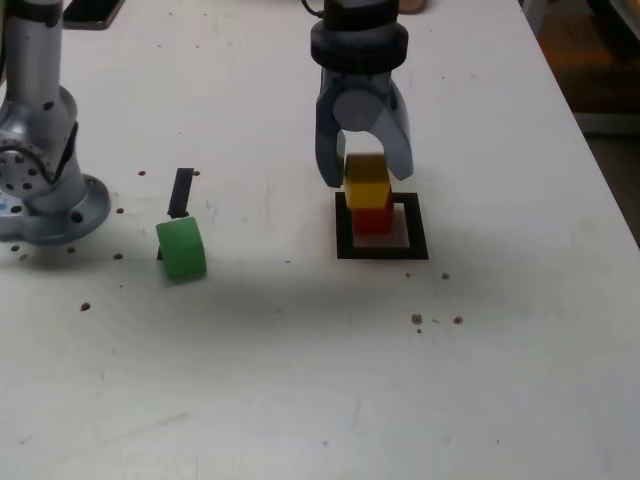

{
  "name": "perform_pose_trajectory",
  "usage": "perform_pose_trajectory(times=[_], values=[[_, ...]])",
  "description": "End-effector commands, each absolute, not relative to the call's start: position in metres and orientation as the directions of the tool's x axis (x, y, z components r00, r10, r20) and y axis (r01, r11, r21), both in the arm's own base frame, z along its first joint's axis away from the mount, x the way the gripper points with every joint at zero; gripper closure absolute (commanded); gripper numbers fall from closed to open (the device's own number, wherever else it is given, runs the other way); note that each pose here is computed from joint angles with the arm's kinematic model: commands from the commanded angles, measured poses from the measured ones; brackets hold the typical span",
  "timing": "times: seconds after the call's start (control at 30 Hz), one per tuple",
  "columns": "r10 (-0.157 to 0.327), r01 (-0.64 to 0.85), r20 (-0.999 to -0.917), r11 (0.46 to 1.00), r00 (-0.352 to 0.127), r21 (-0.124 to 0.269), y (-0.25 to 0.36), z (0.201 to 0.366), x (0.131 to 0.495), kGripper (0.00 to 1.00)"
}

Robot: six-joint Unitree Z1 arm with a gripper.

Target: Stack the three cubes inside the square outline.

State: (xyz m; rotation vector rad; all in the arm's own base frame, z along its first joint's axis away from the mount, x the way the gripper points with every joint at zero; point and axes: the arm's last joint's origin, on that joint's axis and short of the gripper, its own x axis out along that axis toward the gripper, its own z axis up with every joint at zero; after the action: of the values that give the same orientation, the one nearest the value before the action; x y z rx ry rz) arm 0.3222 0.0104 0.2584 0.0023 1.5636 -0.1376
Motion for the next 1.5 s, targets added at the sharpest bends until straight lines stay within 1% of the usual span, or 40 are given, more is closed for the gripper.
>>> perform_pose_trajectory(times=[0.0,0.17,0.3,0.4,0.5,0.63,0.7,0.77,0.83,0.93,1.0,1.1,1.23,1.37,1.47], values=[[-0.083,0.090,-0.9966,0.993,0.007,-0.082,0.011,0.259,0.321,0.36],[-0.079,0.091,-0.9969,0.993,0.004,-0.078,0.011,0.258,0.321,0.26],[-0.078,0.095,-0.9969,0.992,0.007,-0.077,0.011,0.259,0.321,0.23],[-0.071,0.102,-0.9973,0.992,0.020,-0.068,0.011,0.263,0.320,0.21],[-0.050,0.108,-0.9973,0.993,0.053,-0.044,0.012,0.273,0.315,0.19],[-0.016,0.110,-0.9939,0.994,0.109,-0.004,0.013,0.296,0.300,0.17],[-0.006,0.112,-0.9921,0.994,0.125,0.008,0.013,0.306,0.288,0.15],[-0.003,0.116,-0.9916,0.993,0.129,0.012,0.012,0.314,0.276,0.13],[-0.004,0.116,-0.9937,0.993,0.112,0.009,0.011,0.318,0.260,0.08],[-0.007,0.114,-0.9979,0.993,0.065,0.000,0.009,0.318,0.240,0.03],[-0.007,0.108,-0.9996,0.994,0.027,-0.004,0.007,0.318,0.227,0.01],[-0.003,0.093,-0.9997,0.996,-0.024,-0.006,0.004,0.318,0.209,0.00],[0.002,0.056,-0.9963,0.998,-0.086,-0.003,0.000,0.317,0.191,0.00],[-0.003,0.008,-0.9898,1.000,-0.142,-0.005,-0.003,0.309,0.179,0.00],[-0.018,-0.026,-0.9844,1.000,-0.175,-0.014,-0.005,0.303,0.174,0.00]])
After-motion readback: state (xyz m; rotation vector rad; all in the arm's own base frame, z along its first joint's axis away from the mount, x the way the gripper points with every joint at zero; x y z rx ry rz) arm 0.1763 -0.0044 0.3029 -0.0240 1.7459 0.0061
